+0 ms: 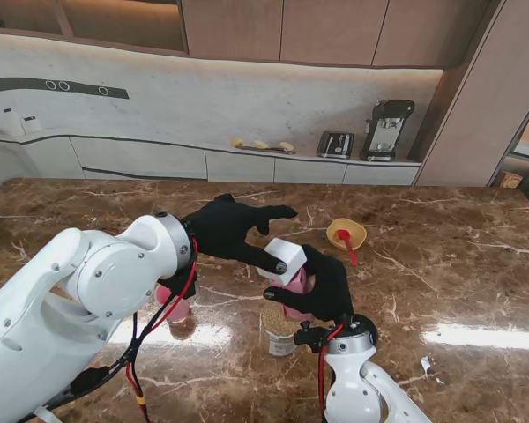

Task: Measure grain into the airtight container

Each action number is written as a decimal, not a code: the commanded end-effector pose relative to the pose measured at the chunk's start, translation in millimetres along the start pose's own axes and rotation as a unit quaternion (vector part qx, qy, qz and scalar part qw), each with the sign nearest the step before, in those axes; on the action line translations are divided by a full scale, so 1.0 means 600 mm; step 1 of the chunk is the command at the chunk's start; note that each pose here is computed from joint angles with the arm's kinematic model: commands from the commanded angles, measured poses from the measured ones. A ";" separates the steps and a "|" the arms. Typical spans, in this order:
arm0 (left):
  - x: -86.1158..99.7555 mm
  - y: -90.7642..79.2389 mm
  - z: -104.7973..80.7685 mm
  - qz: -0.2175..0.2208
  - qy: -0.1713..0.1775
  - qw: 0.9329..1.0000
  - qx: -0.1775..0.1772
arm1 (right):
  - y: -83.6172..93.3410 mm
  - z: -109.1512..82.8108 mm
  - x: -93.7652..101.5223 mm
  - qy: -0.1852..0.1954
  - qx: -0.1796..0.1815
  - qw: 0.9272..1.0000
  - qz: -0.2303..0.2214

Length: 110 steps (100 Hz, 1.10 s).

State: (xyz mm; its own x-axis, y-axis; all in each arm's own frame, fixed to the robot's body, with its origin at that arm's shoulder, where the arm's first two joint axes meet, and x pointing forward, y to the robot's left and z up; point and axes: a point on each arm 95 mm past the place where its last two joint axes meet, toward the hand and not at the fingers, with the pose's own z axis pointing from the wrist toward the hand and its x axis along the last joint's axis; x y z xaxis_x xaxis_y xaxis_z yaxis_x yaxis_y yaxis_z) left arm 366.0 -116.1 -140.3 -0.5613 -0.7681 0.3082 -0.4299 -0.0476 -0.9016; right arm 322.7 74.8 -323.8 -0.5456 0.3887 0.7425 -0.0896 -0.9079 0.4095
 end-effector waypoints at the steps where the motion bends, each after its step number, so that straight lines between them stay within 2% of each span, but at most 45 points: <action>1: 0.012 0.000 0.001 -0.003 0.011 1.000 0.000 | -0.005 -0.004 0.001 -0.005 0.006 1.000 0.002; 24: 0.020 -0.001 0.005 0.023 0.009 1.000 -0.013 | -0.005 -0.004 0.001 -0.004 0.006 1.000 0.002; 38: 0.021 0.001 0.006 0.029 0.022 0.999 -0.017 | -0.005 -0.004 0.001 -0.004 0.005 1.000 0.002; 51: 0.020 0.000 0.006 0.038 0.040 0.998 -0.016 | -0.006 -0.004 0.002 -0.004 0.006 1.000 0.002; 57: 0.017 -0.003 0.004 0.044 0.061 0.997 -0.020 | -0.006 -0.004 0.002 -0.004 0.006 1.000 0.002; 68: 0.010 -0.009 -0.002 0.035 0.095 0.993 -0.055 | -0.006 -0.004 0.002 -0.005 0.006 1.000 0.002; 75: 0.007 -0.010 -0.005 0.025 0.104 0.992 -0.064 | -0.006 -0.004 0.002 -0.005 0.006 1.000 0.002; 95: 0.000 -0.011 -0.008 0.018 0.093 0.994 -0.052 | -0.007 -0.004 0.003 -0.005 0.007 1.000 0.003; 110: -0.003 -0.010 -0.006 0.027 0.062 0.997 -0.032 | -0.006 -0.004 0.003 -0.005 0.006 1.000 0.003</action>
State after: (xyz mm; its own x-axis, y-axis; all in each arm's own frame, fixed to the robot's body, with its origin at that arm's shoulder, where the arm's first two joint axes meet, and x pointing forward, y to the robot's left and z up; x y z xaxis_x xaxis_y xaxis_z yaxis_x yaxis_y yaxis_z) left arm 367.6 -110.6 -132.0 -0.6676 -0.6758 0.3125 -0.4525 0.0349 -0.8911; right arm 322.3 76.5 -323.7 -0.5448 0.3895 0.7426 -0.0874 -0.9071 0.4117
